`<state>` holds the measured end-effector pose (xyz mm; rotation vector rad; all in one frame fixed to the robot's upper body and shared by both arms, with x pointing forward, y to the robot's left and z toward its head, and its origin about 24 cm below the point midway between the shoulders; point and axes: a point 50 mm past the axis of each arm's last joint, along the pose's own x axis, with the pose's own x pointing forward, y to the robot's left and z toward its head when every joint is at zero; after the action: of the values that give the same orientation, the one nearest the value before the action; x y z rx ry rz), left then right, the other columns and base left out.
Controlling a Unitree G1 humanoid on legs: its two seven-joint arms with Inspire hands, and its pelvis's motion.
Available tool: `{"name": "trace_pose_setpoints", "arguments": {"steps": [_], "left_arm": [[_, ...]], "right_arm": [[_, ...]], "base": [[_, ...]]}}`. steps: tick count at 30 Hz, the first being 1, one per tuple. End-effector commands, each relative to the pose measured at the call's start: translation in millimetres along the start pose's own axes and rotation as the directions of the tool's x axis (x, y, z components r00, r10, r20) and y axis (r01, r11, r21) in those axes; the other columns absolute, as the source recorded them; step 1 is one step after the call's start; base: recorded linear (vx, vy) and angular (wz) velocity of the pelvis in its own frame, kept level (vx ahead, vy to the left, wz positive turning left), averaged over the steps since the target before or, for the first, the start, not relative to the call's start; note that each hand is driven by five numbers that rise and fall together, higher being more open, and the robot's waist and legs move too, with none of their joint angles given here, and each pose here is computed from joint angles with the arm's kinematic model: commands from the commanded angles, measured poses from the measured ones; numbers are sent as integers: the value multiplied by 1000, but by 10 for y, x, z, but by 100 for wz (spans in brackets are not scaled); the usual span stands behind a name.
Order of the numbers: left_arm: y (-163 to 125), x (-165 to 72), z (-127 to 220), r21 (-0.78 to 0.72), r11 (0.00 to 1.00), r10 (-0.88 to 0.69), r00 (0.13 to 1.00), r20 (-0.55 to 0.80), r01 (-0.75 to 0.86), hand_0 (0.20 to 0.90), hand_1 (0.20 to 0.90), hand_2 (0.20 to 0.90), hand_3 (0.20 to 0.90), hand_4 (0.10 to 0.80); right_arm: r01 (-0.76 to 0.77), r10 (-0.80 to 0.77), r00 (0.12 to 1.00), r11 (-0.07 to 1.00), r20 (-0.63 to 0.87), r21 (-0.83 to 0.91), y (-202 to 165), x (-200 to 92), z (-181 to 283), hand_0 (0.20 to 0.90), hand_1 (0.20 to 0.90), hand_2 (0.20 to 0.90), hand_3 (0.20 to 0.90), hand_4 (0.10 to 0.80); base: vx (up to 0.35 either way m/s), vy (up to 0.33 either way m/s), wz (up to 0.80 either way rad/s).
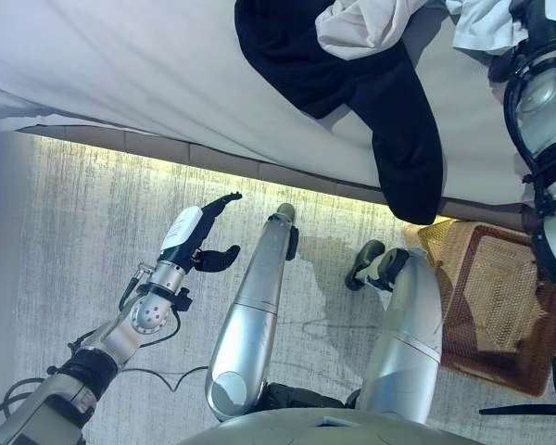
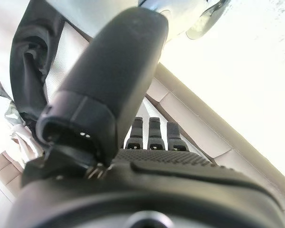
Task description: Pick up the clothes from the bed and place them into the basket
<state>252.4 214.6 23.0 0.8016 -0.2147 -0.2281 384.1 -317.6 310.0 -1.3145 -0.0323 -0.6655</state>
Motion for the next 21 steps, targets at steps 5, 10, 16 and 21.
{"name": "trace_pose_setpoints", "arguments": {"steps": [5,10,16,21], "left_arm": [[138,-179,60,-41,997,65,996,67,-63,900,900,900,900,800],[84,-257,-6,-42,999,28,999,27,-27,900,900,900,900,800],[53,-291,-60,-33,999,-2,1000,-12,2,900,900,900,900,800],[42,-294,-130,23,998,-63,997,-50,64,900,900,900,900,800]], "right_arm": [[133,-133,991,991,18,25,-468,52,-202,300,300,300,200,100],[87,-87,996,994,-6,62,-392,26,-358,300,300,300,200,100],[35,-34,999,998,-19,56,-329,-3,-511,300,300,300,200,100],[10,-8,1000,993,-20,117,-323,-19,-580,300,300,300,200,100]], "base": [[55,27,-11],[92,17,-11],[70,15,-4],[8,-17,-9]]}}
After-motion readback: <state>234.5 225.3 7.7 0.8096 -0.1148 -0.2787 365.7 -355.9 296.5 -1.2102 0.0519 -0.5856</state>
